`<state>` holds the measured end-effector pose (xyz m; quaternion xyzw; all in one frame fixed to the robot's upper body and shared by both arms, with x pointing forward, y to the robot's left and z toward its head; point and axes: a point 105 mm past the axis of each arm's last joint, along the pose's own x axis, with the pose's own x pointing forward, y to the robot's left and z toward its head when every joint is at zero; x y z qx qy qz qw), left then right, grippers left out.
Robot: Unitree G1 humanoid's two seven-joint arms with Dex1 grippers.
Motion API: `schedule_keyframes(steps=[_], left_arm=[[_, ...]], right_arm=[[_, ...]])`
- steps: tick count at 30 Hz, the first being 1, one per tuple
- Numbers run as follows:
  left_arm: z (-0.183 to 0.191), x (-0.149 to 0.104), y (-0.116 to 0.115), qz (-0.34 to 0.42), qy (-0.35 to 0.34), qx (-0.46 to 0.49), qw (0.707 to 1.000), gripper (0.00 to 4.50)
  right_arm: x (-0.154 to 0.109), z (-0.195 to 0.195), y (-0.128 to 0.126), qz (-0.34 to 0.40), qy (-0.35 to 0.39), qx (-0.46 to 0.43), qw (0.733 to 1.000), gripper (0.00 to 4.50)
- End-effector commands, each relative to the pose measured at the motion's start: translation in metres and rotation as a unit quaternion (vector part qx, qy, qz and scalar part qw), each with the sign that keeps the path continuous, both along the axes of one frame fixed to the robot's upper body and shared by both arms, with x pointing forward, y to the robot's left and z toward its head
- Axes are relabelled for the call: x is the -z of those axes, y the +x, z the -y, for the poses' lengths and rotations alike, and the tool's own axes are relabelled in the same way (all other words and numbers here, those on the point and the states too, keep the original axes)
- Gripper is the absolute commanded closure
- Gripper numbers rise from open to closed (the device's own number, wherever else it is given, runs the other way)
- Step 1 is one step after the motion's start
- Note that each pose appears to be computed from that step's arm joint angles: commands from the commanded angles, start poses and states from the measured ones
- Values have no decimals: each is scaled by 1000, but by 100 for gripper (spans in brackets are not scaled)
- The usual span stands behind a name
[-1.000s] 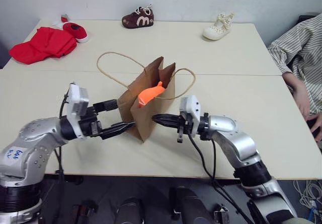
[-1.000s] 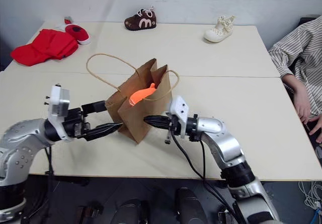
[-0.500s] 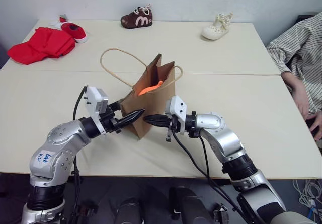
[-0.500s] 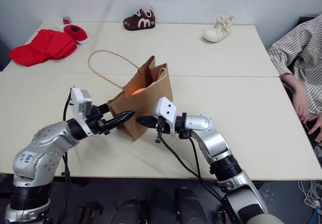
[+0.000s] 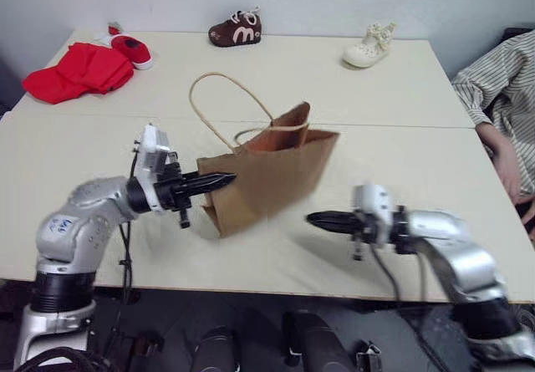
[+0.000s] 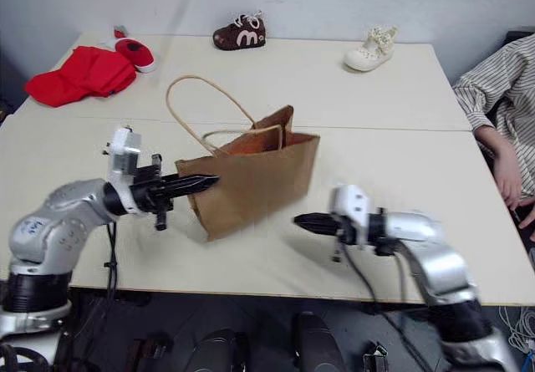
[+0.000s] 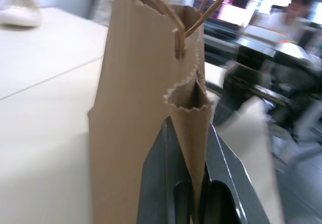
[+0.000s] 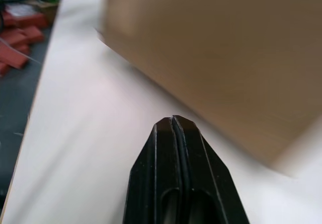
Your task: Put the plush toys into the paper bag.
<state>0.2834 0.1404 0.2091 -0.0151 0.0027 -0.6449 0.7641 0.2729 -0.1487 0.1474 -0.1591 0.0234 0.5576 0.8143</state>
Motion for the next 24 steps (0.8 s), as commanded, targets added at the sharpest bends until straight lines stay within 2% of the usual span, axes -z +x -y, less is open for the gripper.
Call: schedule_keyframes(steps=[1,4,7,12,13,14,17,24], left_arm=[[1,4,-11,-2,25,103,994,445],[-3,11,-5,9,57,129,990,445],[-6,20,11,45,97,130,986,445],[-9,18,22,65,105,118,985,445],[-10,17,23,59,105,113,986,445],[-12,14,23,58,103,104,988,425],[-24,9,22,58,117,77,988,355],[-86,7,15,60,161,-58,983,128]], right_arm=[[-18,28,-11,43,-25,12,999,450],[-22,50,-15,52,-40,42,997,450],[-23,71,-17,68,-43,87,993,450],[-17,76,-18,76,-21,122,989,450],[-14,75,-19,59,-8,125,990,450],[-16,75,-17,61,7,136,989,450],[-21,69,-18,57,20,126,990,392],[-40,86,-8,85,2,123,989,143]])
